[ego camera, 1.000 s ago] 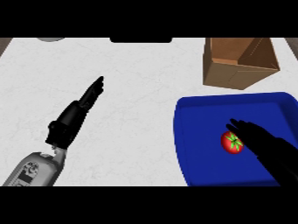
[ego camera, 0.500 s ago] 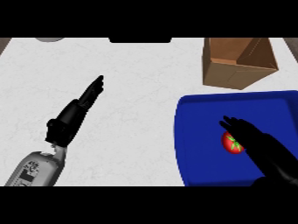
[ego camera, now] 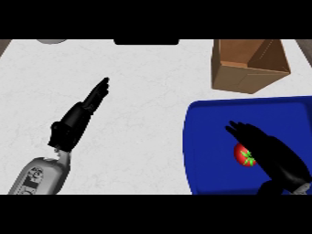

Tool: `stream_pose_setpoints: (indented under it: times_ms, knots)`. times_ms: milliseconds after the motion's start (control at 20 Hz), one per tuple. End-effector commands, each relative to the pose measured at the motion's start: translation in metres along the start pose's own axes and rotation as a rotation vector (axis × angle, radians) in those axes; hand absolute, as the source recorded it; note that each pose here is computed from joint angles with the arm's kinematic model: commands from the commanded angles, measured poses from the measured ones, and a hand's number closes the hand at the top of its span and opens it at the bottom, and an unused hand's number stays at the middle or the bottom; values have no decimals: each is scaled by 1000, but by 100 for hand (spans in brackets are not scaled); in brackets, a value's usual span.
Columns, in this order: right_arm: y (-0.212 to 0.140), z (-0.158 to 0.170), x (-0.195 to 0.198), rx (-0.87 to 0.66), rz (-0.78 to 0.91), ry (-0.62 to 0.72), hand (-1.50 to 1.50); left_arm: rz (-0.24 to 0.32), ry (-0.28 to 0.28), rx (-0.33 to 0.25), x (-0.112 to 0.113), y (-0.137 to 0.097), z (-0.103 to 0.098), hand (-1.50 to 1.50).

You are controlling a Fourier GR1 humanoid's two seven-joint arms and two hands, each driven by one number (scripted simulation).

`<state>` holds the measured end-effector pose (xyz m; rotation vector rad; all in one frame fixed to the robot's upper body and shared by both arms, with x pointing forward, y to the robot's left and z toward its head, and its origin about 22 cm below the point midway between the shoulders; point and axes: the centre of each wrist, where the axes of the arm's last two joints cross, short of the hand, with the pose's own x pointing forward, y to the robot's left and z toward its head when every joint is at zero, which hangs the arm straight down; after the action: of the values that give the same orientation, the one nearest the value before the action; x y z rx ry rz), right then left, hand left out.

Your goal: Pick the tomato from the tray and place it in the cardboard box

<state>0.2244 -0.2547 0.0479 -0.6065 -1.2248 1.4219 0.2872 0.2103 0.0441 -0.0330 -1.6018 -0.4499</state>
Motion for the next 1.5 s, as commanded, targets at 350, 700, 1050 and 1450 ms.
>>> stream_pose_setpoints:
  times_ms: [350,700,1050,1450]
  knots:
    - [5,-26,-1,43,15,30,-150,1,-6,6,16,-11,2,0]
    - [37,-30,-16,29,53,69,-150,-3,0,3,-6,6,4,0]
    - [42,-22,-44,53,51,76,150,-12,1,-6,-2,-12,1,0]
    - [48,-31,-10,2,135,14,150,-3,-11,0,2,14,-4,0]
